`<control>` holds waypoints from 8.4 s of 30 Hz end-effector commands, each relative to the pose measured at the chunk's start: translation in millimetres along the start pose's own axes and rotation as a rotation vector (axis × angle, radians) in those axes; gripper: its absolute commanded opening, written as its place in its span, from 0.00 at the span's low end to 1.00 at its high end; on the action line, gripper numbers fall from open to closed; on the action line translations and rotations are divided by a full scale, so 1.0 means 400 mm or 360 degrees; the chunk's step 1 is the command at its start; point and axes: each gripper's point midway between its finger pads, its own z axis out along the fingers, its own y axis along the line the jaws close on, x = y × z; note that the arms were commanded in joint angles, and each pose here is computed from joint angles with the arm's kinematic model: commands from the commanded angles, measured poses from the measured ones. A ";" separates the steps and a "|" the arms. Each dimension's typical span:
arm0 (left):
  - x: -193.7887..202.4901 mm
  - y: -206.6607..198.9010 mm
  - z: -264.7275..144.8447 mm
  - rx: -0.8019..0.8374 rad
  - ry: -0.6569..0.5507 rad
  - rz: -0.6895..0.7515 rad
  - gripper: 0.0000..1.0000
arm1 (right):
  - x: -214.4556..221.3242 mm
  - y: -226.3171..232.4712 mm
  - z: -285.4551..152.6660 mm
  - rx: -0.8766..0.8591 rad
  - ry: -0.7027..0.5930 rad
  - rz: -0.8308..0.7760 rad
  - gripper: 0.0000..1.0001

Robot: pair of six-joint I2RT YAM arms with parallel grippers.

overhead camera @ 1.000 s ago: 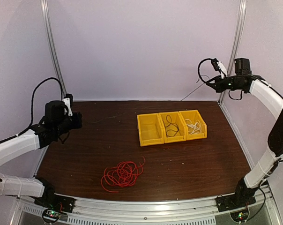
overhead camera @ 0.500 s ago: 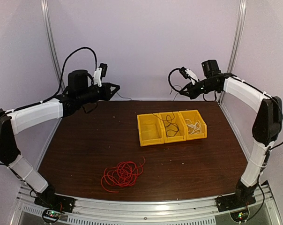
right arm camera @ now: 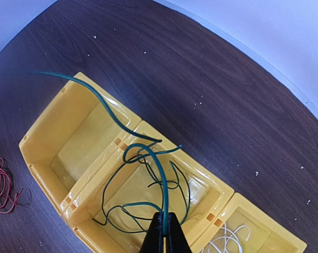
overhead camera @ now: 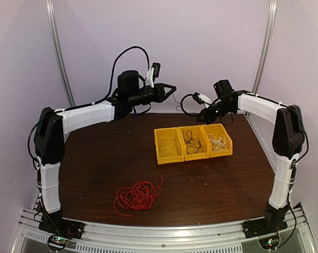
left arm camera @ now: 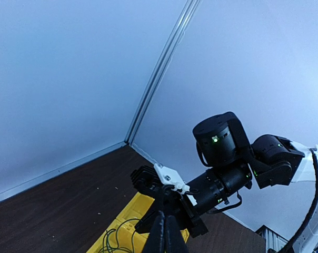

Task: Untangle the cables
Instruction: Place the untangled cable in the bin, then pick up one of the twisted cables from the tangled cable pile.

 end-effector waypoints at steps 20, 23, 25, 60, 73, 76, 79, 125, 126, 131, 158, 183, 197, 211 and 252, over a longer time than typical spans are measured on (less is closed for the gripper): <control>0.243 0.057 0.103 -0.0054 0.0147 -0.0235 0.00 | 0.155 0.069 -0.022 -0.0212 0.0197 0.0083 0.33; 0.226 0.051 0.102 -0.0053 0.0118 -0.0208 0.00 | 0.172 0.048 -0.062 -0.0143 0.0217 0.0059 0.38; 0.200 0.039 0.096 -0.0040 0.0081 -0.0175 0.00 | 0.198 0.016 -0.077 -0.0050 0.0269 0.0061 0.39; 0.189 -0.051 0.105 0.0174 0.0080 -0.0170 0.00 | -0.126 0.283 -0.173 -0.0511 -0.0326 -0.0376 0.47; 0.161 -0.031 0.070 0.0043 0.0124 -0.0033 0.25 | -0.128 0.209 -0.186 -0.0247 -0.0300 -0.0344 0.00; 0.123 0.000 0.007 -0.0068 0.0153 0.0042 0.41 | -0.147 0.181 -0.239 -0.0149 -0.0309 -0.0360 0.00; 0.093 0.057 -0.076 -0.0221 0.0209 0.0081 0.46 | -0.139 0.159 -0.268 -0.0030 -0.0285 -0.0387 0.00; 0.173 0.341 -0.654 -0.1253 0.0338 0.0343 0.50 | 0.161 0.100 0.135 -0.0167 0.0479 -0.0160 0.00; 0.175 0.342 -0.656 -0.1261 0.0337 0.0344 0.50 | 0.160 0.089 0.144 -0.0147 0.0483 -0.0166 0.00; 0.173 0.349 -0.656 -0.1278 0.0331 0.0349 0.50 | 0.169 0.044 0.172 -0.0021 0.0495 -0.0178 0.00; 0.149 0.301 -0.612 -0.1082 0.0432 0.0328 0.54 | -0.024 0.068 -0.017 0.0125 0.0131 -0.0266 0.47; 0.313 0.280 -0.730 -0.1193 0.0485 -0.0008 0.60 | 0.000 0.490 0.034 -0.0562 -0.0006 -0.0658 0.44; 0.476 0.083 -0.687 -0.0518 0.0736 -0.0119 0.54 | 0.329 0.709 0.097 -0.0727 0.0429 -0.1209 0.44; 0.506 0.112 -0.701 -0.0639 0.0681 -0.0290 0.51 | 0.349 0.675 0.207 -0.0650 0.0543 -0.0701 0.38; 0.428 -0.163 -0.564 0.0097 0.0222 0.0351 0.56 | -0.137 0.838 -0.098 -0.1189 -0.0166 -0.0697 0.00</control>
